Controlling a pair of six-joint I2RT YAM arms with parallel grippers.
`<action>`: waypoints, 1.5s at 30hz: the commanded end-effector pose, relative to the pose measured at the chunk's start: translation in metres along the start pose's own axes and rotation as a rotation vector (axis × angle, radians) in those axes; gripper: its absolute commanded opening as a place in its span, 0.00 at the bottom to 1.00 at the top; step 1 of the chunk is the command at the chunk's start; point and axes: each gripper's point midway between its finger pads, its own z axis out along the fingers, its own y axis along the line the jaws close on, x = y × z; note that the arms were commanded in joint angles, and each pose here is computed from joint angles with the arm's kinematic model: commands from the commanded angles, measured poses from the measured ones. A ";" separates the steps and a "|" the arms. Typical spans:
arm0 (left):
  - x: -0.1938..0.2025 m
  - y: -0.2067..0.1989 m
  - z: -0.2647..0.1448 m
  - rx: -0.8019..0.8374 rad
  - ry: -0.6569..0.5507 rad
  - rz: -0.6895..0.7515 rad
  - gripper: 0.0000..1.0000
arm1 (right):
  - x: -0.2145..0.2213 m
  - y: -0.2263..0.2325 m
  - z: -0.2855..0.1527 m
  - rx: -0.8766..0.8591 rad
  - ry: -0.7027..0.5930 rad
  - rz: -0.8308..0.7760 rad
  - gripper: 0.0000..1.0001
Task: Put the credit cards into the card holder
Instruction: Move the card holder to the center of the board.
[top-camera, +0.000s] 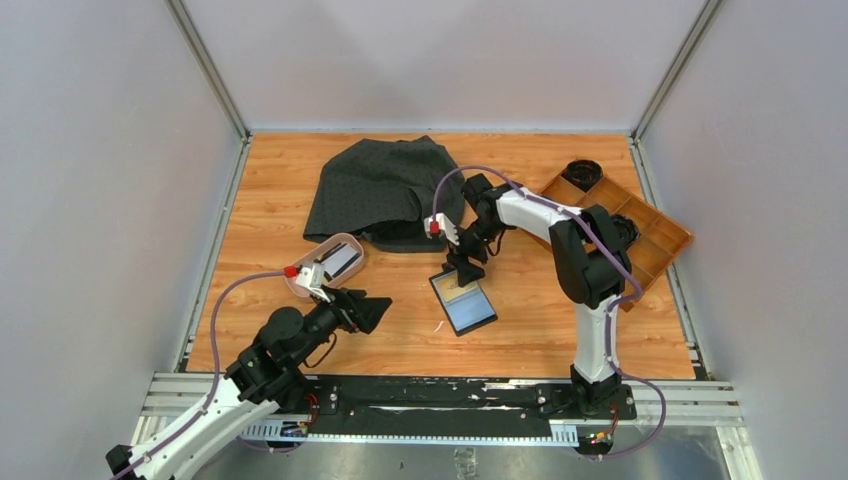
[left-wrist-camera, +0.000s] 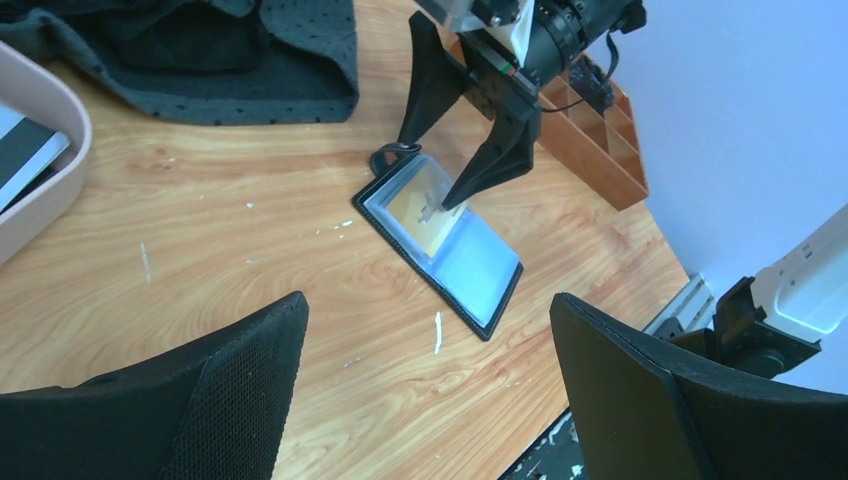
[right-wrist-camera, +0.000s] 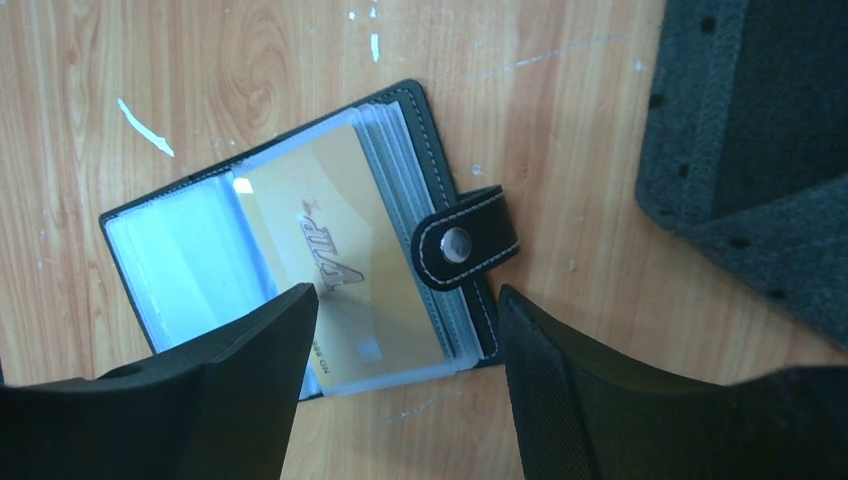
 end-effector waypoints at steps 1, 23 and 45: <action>0.004 0.014 -0.009 -0.071 0.024 0.012 0.95 | 0.010 0.004 0.006 -0.024 0.065 0.055 0.71; 0.026 -0.005 0.007 0.012 0.094 -0.194 0.95 | 0.061 0.068 -0.012 0.139 0.135 0.508 0.40; 0.015 -0.025 0.008 0.064 0.113 -0.187 0.94 | 0.010 0.134 -0.087 0.144 -0.189 -0.244 0.60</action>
